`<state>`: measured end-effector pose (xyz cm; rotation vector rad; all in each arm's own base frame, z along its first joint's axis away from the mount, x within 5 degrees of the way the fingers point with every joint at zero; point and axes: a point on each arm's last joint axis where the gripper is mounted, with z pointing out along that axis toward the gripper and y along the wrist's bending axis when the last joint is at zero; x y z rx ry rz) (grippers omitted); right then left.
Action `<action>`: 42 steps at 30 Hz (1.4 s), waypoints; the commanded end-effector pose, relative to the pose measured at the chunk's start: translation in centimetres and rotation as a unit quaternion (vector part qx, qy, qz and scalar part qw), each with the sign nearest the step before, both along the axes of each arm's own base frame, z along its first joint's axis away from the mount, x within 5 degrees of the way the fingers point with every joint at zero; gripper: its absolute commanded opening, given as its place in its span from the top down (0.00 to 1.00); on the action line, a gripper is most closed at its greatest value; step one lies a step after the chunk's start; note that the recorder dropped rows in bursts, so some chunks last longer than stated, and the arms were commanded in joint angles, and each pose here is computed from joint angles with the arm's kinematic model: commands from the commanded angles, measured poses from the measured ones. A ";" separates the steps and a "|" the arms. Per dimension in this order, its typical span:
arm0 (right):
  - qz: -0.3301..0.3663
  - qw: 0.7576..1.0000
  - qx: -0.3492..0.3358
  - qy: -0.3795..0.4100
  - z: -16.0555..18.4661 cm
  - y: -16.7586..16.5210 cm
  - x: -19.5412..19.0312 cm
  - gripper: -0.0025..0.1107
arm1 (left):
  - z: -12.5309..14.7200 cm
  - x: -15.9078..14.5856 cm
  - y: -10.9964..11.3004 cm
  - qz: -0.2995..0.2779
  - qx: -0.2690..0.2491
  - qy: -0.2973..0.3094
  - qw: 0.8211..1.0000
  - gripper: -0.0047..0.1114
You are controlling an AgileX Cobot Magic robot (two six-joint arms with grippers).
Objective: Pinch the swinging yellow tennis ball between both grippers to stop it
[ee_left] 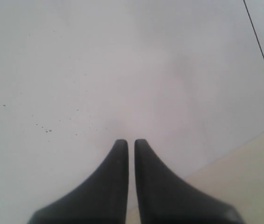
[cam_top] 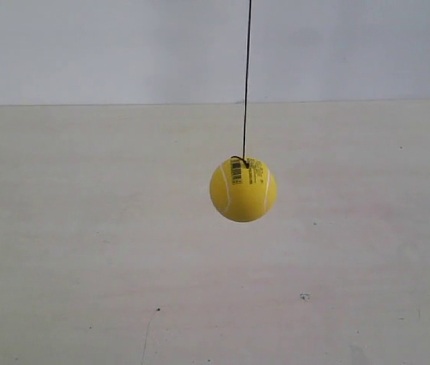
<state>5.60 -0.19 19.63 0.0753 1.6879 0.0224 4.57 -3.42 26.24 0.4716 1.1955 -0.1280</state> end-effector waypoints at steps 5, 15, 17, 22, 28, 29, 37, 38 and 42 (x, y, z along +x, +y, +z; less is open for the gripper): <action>0.001 0.998 -0.034 0.061 -1.3 -0.1 -0.2 0.98 | -0.1 0.0 0.1 0.001 -0.010 0.005 1.000 0.92; 0.001 0.998 -0.034 0.060 -1.2 -0.1 -0.2 0.98 | -0.1 0.0 0.1 0.001 -0.010 0.005 1.000 0.92; 0.001 0.998 -0.034 0.060 -1.2 -0.1 -0.2 0.98 | -0.1 0.0 0.1 0.001 -0.010 0.005 1.000 0.92; 0.001 0.998 -0.032 0.060 -1.2 -0.1 -0.2 0.98 | -0.1 0.0 0.1 0.001 -0.010 0.005 1.000 0.92; 0.001 0.998 -0.032 0.060 -1.2 -0.1 -0.2 0.98 | -0.1 0.0 0.1 0.001 -0.010 0.005 1.000 0.92; 0.001 0.998 -0.032 0.060 -1.2 -0.1 -0.2 0.98 | -0.1 0.0 0.1 0.001 -0.010 0.005 1.000 0.92; 0.001 0.998 -0.031 0.060 -1.2 -0.1 -0.2 0.98 | -0.1 0.0 0.1 0.001 -0.010 0.005 1.000 0.92; 0.001 0.998 -0.031 0.060 -1.2 -0.1 -0.2 0.98 | -0.1 0.0 0.1 0.001 -0.010 0.005 1.000 0.92; 0.001 0.998 -0.032 0.060 -1.2 -0.1 -0.2 0.98 | -0.2 0.1 0.1 0.001 -0.010 0.006 1.000 0.92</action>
